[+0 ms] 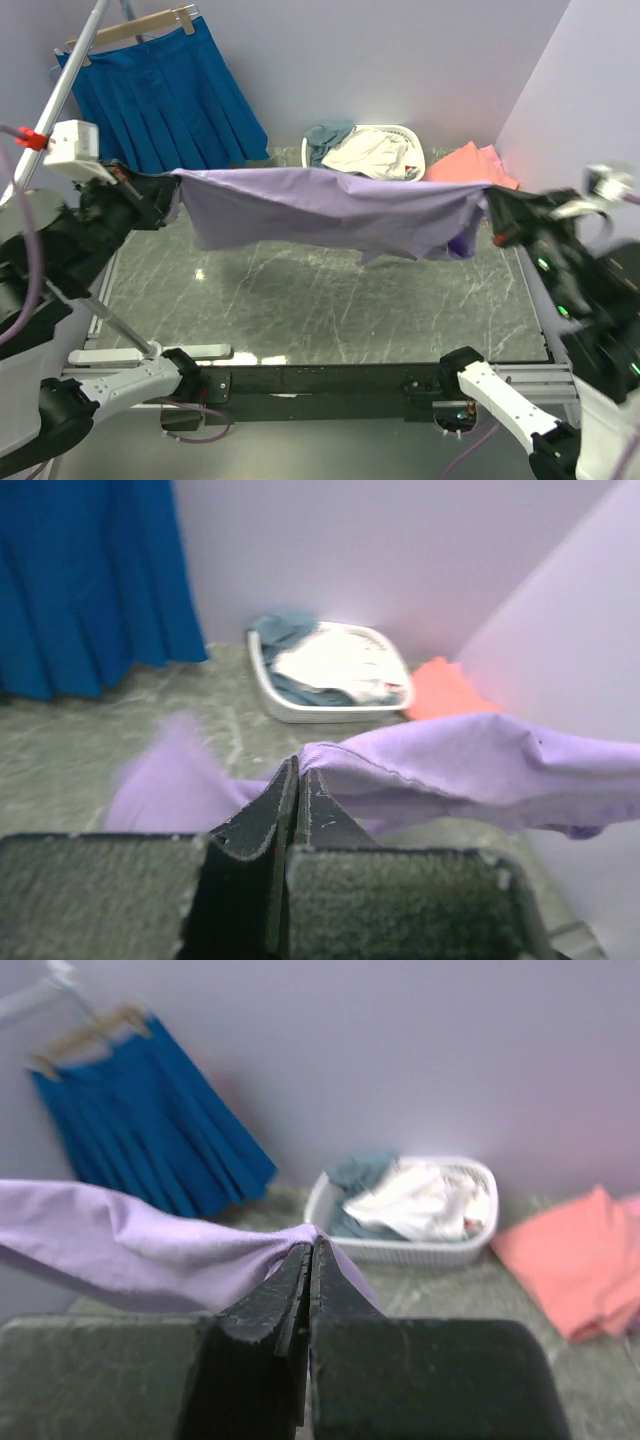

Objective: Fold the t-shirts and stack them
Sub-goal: Flatten the tshirt out

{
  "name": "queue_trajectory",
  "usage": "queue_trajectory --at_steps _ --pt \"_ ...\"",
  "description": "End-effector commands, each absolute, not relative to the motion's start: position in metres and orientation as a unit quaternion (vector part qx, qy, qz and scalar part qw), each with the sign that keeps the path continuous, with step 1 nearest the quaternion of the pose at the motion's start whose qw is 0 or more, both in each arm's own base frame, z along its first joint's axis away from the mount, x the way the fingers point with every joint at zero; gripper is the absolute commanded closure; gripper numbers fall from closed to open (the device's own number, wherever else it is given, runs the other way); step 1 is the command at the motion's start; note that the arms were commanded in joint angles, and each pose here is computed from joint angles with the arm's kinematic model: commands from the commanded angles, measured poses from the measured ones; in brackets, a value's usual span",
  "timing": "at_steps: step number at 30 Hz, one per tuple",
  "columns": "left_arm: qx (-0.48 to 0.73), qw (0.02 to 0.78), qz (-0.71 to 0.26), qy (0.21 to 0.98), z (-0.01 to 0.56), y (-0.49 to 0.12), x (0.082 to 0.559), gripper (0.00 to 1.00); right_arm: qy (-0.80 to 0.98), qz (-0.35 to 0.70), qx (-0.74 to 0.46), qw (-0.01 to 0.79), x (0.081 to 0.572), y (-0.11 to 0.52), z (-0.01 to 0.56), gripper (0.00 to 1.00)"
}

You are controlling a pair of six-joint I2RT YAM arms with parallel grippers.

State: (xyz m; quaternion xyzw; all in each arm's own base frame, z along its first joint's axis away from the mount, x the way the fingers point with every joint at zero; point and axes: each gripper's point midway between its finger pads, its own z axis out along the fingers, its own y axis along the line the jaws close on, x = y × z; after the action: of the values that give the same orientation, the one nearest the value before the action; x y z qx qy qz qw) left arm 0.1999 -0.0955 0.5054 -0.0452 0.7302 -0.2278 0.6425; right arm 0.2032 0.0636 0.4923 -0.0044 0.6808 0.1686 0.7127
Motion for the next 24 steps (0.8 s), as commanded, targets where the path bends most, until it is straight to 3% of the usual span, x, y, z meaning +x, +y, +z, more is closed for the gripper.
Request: queue_trajectory --at_steps 1,7,12,17,24 --pt "0.032 0.617 -0.292 0.730 0.514 -0.119 0.174 0.99 0.631 0.231 -0.063 0.738 0.143 0.071 0.531 1.00" --pt "0.094 0.603 -0.396 0.686 0.551 -0.128 0.120 0.99 0.585 0.283 -0.109 0.752 0.092 0.077 0.557 1.00" --pt "0.105 0.560 -0.402 0.717 0.526 -0.140 0.118 0.99 0.593 0.310 -0.134 0.731 0.092 0.092 0.551 1.00" --pt "0.092 0.526 -0.366 0.762 0.483 -0.148 0.138 0.99 0.664 0.272 -0.081 0.692 0.147 0.092 0.500 1.00" --pt "0.071 0.390 -0.279 0.874 0.339 -0.183 0.184 0.99 0.764 0.174 0.010 0.621 0.245 0.088 0.393 1.00"
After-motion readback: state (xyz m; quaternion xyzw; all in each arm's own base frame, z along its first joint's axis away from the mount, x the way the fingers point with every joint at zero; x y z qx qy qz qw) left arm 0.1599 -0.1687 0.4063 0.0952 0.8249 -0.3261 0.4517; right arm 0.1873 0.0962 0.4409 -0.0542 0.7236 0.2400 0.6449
